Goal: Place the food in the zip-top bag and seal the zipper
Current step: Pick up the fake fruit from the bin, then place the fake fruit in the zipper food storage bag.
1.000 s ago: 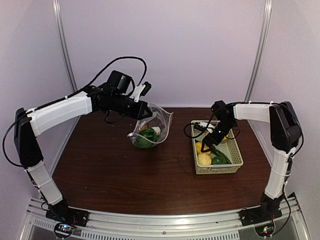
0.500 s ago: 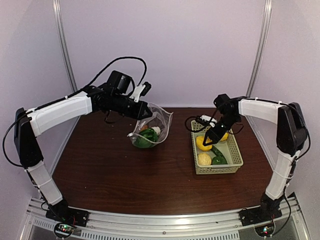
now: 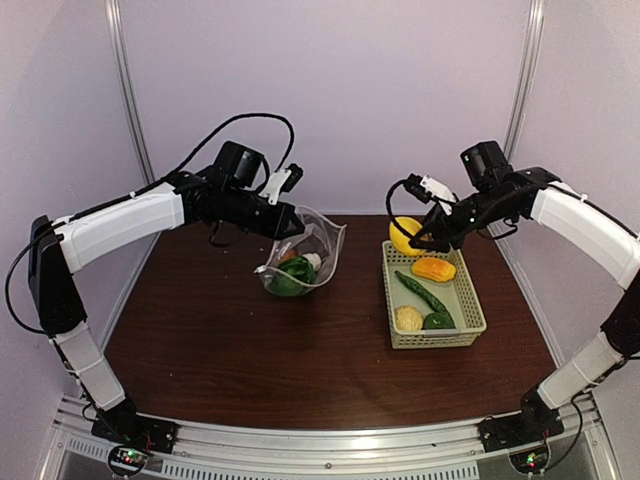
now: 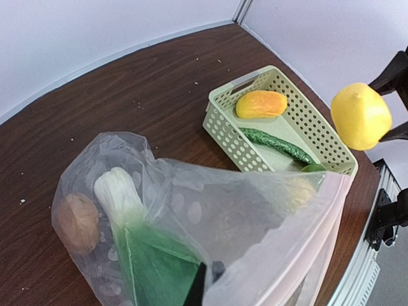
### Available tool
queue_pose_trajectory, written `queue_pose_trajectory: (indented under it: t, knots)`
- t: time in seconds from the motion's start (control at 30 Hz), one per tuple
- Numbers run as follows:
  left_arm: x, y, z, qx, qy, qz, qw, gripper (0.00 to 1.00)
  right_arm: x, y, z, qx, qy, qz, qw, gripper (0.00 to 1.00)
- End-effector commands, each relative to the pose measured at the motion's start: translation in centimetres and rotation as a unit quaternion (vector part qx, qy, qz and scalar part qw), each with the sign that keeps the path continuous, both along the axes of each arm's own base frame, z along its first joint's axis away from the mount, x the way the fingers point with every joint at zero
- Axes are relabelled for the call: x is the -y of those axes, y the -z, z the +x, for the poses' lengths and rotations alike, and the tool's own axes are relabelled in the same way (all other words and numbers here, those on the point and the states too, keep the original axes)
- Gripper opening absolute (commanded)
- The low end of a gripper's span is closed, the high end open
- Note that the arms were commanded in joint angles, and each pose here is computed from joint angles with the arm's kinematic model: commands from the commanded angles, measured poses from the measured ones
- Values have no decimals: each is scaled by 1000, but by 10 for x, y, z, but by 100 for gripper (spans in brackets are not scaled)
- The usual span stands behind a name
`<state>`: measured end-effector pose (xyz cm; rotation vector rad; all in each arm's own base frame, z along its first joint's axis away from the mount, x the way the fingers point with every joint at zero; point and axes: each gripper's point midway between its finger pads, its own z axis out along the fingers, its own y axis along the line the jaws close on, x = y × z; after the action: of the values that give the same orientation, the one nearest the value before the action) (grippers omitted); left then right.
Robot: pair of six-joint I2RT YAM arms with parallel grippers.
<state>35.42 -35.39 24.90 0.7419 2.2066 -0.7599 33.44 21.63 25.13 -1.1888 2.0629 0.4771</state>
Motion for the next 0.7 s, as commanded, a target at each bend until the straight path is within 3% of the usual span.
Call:
queue_pose_trajectory:
  t: [0.0,0.23,0.4,0.67]
  knots:
    - [5,-7,2,14,17,-17,1000,0,-50,-48,-17,45,-81,52,994,49]
    - [11,-2,-1,-2,30,-28,999,0,-108,-84,-53,68,-170,61,981,49]
    - [11,-11,-4,8,34,-41,999,0,-143,-82,-72,71,-208,52,974,49]
    - [10,-26,-8,17,40,-53,998,0,-175,-38,-49,84,-176,-33,980,47]
